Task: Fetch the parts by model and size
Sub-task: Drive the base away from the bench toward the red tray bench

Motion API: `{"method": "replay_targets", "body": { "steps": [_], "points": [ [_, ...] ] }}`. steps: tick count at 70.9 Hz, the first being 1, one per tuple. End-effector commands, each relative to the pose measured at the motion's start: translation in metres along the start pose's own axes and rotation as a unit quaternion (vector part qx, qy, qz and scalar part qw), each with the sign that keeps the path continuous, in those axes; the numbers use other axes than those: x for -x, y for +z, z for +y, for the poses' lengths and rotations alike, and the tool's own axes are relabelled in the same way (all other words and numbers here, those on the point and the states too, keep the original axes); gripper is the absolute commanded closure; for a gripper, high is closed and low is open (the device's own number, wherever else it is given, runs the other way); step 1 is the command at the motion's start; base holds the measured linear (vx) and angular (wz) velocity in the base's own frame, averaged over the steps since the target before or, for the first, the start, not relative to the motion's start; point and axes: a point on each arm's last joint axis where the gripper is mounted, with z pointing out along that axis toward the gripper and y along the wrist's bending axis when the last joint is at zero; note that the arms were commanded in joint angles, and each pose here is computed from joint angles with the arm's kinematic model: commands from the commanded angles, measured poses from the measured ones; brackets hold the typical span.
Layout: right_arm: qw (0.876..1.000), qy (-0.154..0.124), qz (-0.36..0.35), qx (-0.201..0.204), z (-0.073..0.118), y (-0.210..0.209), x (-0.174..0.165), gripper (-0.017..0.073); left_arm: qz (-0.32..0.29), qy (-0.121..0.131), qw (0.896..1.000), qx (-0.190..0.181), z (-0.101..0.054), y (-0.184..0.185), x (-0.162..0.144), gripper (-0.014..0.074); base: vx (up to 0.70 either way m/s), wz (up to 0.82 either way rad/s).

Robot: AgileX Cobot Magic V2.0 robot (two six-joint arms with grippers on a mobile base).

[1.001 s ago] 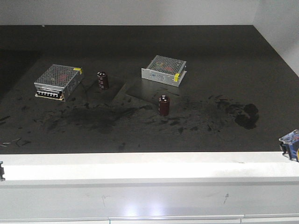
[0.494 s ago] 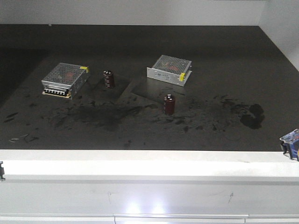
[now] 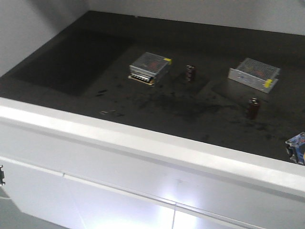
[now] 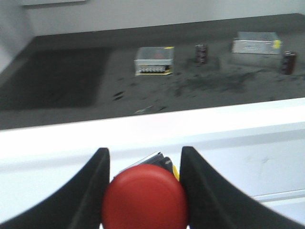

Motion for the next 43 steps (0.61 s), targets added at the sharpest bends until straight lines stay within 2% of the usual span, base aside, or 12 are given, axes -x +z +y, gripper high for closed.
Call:
{"method": "replay_targets", "body": {
  "steps": [1,43],
  "points": [
    [0.999,-0.004,-0.052,-0.012,-0.0020,-0.0017,0.0160,0.0565,-0.050,0.002,0.999,-0.007,-0.0009,-0.0027,0.0152,0.0601,-0.10,0.79],
    [0.999,-0.004,-0.052,-0.012,-0.0020,-0.0017,0.0160,0.0565,-0.050,0.002,0.999,-0.007,-0.0009,-0.0027,0.0152,0.0601,-0.07,0.92]
  ]
}}
